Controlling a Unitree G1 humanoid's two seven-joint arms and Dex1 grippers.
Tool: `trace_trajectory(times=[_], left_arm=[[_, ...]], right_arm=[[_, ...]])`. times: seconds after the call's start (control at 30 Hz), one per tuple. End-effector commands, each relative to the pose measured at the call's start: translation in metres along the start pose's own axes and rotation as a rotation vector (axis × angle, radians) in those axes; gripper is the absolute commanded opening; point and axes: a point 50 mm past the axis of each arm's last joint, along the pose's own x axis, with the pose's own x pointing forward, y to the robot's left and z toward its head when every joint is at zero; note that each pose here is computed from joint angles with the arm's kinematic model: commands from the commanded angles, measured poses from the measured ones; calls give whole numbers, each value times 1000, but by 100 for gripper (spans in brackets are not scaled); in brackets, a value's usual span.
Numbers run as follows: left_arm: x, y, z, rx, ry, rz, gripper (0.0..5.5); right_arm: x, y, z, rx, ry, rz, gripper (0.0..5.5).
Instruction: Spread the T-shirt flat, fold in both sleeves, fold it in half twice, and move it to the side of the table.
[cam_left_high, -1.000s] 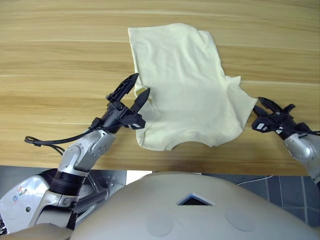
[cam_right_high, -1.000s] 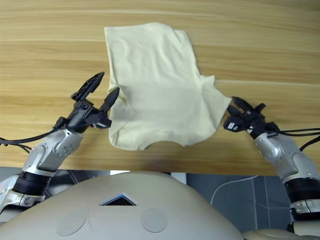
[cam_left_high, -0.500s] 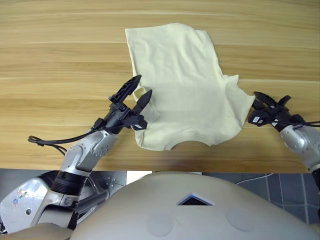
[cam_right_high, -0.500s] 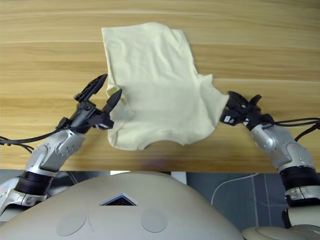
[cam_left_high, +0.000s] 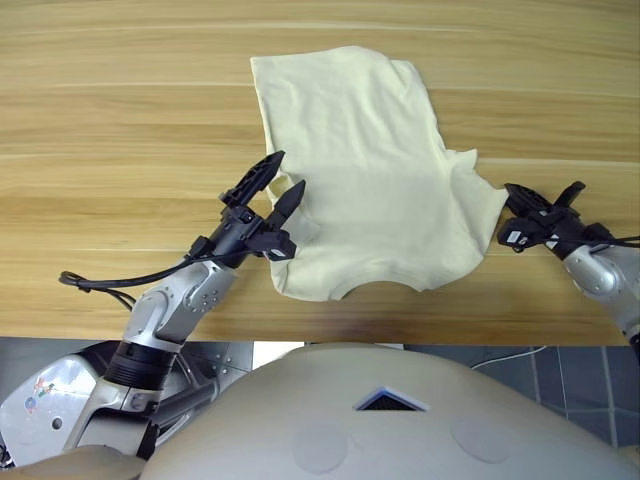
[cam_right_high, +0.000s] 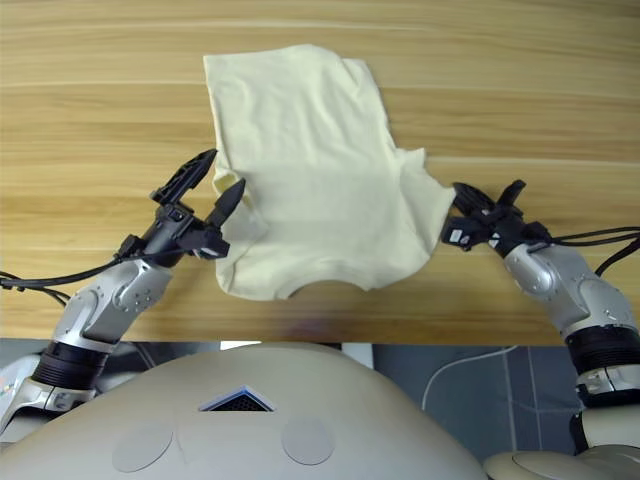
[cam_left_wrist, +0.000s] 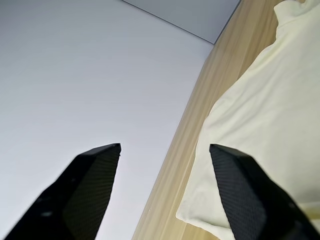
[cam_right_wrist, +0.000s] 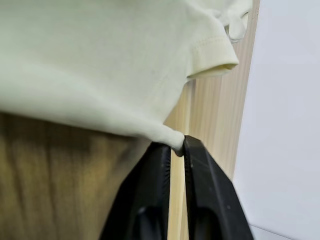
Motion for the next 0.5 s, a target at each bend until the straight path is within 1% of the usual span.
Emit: trace_trajectory(times=[0.03,0.17,0.3,0.43,0.5], left_arm=[[0,-1,0,4,0,-10,332],[-2,-1,-2,6,10,-4,332],[-3,0,-3,6,16,-1,332],[-3,1,-5,7,21,1,332],[-2,0,-6,3,23,2,332]], right_arm=[[-12,64,10,42,32,242,14],[-12,59,11,60,17,193,1],[-10,42,22,166,-43,46,1],[-7,7,34,320,-122,-203,1],[-7,-6,41,364,-170,-262,1]])
